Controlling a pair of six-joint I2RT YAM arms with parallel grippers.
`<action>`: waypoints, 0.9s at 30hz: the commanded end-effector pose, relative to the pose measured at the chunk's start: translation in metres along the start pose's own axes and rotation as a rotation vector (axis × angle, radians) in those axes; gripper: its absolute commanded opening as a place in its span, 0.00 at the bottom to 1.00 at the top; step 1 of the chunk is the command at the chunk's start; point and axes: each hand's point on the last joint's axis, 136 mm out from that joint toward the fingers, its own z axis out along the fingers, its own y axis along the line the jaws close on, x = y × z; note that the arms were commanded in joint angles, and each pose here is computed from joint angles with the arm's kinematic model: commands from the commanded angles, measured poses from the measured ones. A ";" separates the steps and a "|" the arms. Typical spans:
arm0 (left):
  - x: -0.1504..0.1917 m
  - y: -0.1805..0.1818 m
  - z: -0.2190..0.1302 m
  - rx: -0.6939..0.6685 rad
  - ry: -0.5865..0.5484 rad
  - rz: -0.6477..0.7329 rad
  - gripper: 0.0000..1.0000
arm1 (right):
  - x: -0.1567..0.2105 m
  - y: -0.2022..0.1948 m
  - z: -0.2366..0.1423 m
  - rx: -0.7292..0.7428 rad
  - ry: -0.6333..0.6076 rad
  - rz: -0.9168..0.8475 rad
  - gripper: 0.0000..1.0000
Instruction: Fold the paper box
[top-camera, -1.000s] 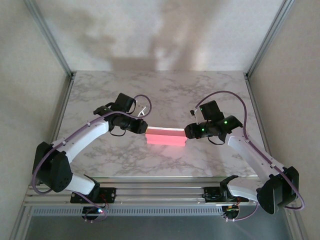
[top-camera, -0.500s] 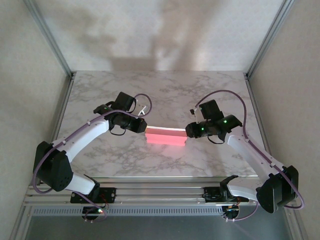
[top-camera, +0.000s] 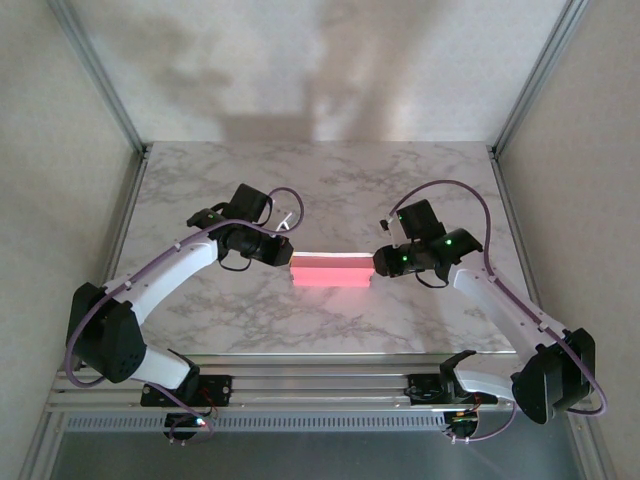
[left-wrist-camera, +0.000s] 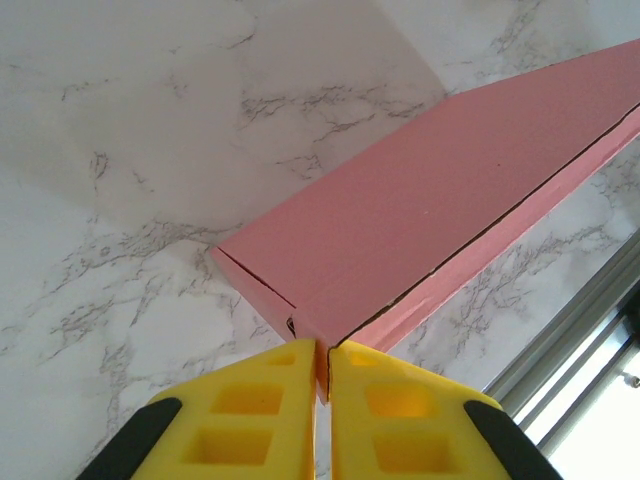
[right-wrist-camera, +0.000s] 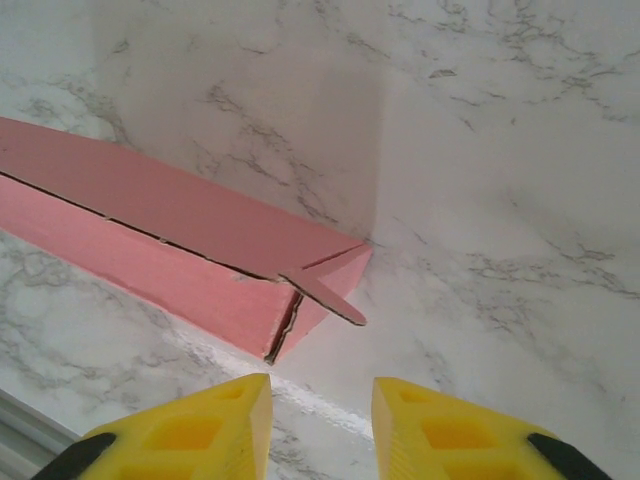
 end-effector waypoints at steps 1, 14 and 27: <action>-0.004 -0.005 -0.004 -0.001 0.003 0.024 0.11 | -0.015 -0.003 -0.007 0.046 -0.034 -0.054 0.32; -0.004 -0.004 -0.001 0.001 0.007 0.022 0.11 | -0.028 0.006 0.009 -0.003 -0.010 -0.150 0.33; -0.007 -0.007 -0.001 0.016 -0.006 -0.006 0.10 | -0.029 0.011 0.010 -0.028 -0.005 -0.138 0.24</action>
